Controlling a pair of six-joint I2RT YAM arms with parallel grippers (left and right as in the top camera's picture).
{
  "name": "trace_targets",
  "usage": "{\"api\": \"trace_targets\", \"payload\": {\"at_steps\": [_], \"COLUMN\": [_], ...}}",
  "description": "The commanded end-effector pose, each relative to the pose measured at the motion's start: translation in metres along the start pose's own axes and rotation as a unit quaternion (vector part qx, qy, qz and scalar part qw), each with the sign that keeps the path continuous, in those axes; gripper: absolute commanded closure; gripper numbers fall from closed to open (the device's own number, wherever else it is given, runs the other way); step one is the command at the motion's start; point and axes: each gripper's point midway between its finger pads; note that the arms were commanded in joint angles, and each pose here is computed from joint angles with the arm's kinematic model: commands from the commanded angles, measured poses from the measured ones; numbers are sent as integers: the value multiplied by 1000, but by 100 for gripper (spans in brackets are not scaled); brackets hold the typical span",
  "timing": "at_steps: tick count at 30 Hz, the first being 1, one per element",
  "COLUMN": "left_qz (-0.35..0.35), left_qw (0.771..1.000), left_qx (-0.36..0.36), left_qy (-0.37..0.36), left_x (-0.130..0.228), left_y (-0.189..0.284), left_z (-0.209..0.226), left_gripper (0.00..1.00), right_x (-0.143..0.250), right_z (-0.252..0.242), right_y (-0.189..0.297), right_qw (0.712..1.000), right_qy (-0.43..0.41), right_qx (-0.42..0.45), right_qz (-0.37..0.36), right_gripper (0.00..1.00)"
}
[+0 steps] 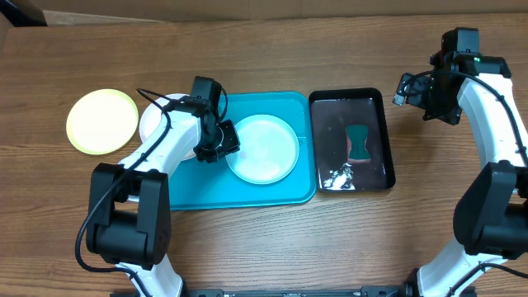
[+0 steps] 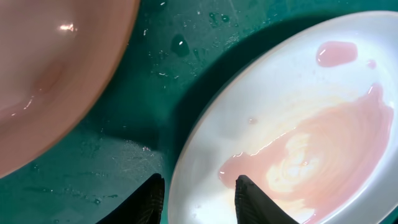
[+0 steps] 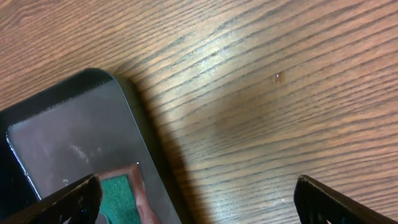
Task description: Clean dirty plates on tray and stack at the side
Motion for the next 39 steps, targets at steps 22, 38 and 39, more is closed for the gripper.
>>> {"api": "trace_targets", "payload": {"at_steps": [22, 38, 39], "left_qz": [-17, -51, -55], "left_qw": [997, 993, 993], "left_qx": [-58, -19, -17], "left_qy": [-43, -102, -105], "left_x": [8, -32, -34], "left_y": [-10, 51, 55], "left_z": [1, -38, -41], "left_gripper": [96, 96, 96], "right_x": [-4, -4, -4], "right_z": [4, 4, 4], "right_y": [3, 3, 3], "right_qw": [1000, 1000, 1000], "right_qy": [2, 2, 2], "right_qx": [-4, -4, -4], "right_qz": [-9, -9, -9], "right_gripper": [0, 0, 0]}}
Point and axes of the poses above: each gripper's point midway between its finger pads, its own y axis back along the fingers, its own z axis along the line the jaws close on, x = y × z, and after that the axes turned 2 degrees about -y, right-handed
